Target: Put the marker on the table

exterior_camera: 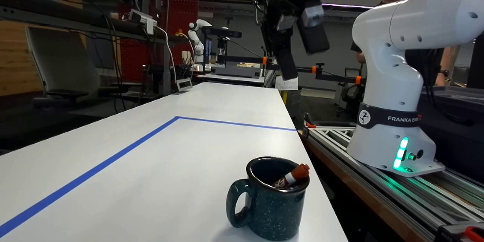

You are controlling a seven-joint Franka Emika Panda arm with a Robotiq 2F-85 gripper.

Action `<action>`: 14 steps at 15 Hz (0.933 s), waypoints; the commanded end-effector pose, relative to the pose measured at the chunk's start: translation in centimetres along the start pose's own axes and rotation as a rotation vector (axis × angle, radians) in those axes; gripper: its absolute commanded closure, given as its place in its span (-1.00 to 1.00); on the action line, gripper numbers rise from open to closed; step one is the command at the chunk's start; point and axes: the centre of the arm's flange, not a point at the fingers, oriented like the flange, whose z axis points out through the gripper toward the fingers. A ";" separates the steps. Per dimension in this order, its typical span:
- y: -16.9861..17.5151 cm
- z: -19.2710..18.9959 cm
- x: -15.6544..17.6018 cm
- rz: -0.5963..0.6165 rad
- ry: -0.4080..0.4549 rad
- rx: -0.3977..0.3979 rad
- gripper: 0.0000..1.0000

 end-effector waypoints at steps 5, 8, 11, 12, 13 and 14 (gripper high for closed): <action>3.8 5.1 -0.1 0.138 -0.100 0.116 -1.00; 5.7 6.7 -0.3 0.177 -0.134 0.103 -1.00; 7.5 8.0 -0.3 0.219 -0.144 0.075 -1.00; 8.1 8.3 -0.2 0.227 -0.140 0.069 -1.00; 8.6 8.6 -0.1 0.232 -0.131 0.054 -1.00; 8.9 8.8 0.3 0.237 -0.117 0.034 -1.00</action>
